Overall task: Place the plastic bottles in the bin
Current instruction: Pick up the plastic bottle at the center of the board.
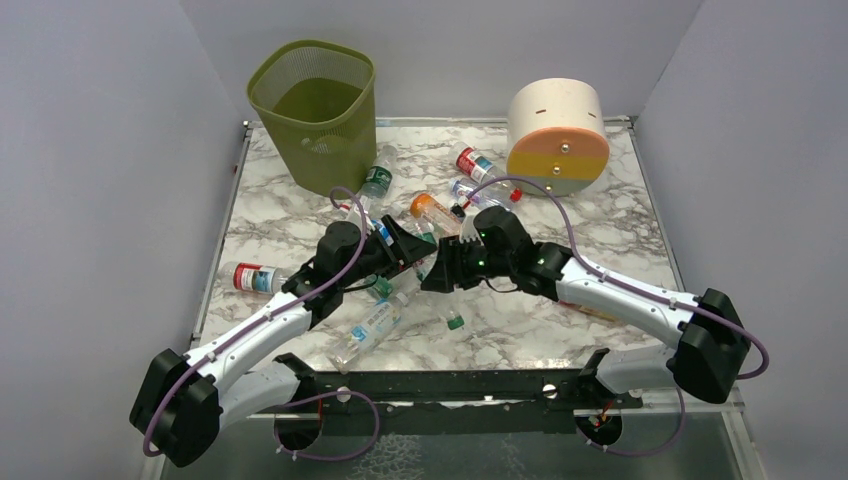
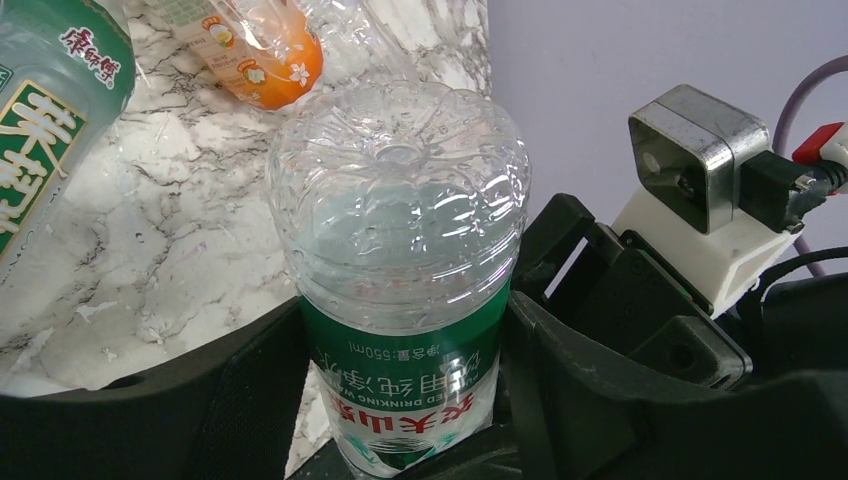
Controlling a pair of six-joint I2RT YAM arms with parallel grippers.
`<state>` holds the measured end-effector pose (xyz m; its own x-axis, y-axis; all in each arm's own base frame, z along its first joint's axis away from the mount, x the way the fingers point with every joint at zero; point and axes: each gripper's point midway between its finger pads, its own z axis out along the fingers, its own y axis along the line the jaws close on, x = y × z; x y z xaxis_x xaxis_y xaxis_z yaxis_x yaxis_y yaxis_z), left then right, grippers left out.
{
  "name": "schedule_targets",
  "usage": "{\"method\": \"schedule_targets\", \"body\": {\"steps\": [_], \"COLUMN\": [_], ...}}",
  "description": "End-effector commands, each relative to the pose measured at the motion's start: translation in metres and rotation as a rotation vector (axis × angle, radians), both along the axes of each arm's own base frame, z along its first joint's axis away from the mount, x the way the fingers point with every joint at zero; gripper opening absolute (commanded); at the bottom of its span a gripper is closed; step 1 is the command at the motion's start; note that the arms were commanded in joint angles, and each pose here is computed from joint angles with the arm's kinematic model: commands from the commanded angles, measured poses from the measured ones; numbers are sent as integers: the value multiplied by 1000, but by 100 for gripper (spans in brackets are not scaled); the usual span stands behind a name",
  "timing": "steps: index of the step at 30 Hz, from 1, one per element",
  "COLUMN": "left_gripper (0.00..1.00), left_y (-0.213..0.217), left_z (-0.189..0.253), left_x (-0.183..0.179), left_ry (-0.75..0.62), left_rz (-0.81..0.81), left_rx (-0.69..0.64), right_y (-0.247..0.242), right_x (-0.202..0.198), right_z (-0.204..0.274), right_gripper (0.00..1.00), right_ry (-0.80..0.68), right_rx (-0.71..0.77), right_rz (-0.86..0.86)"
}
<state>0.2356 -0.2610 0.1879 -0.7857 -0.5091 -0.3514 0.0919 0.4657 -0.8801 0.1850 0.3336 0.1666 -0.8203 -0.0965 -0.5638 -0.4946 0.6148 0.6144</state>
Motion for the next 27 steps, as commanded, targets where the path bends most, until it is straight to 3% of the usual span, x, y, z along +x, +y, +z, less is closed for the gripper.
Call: {"method": "schedule_targets", "body": {"steps": [1,14,17,27], "left_gripper": [67,63,63,63], "left_y": [3,6,7,11], "left_z": [8,8,8,14], "left_x": [6,6,5,8], "left_ry": [-37,-40,-41,-61], "left_rz": [33,46,48,63], "left_rx": [-3,13,20,45], "right_y": [14,2,-6,-46], "right_x": [4,-1,-2,-3], "right_z": [25,31,40,100], "right_gripper": [57,84,100,100], "right_ry": [-40,-49,-63,-184], "right_rx": [66,38,31,28], "right_rz": [6,-14,-36,-135]}}
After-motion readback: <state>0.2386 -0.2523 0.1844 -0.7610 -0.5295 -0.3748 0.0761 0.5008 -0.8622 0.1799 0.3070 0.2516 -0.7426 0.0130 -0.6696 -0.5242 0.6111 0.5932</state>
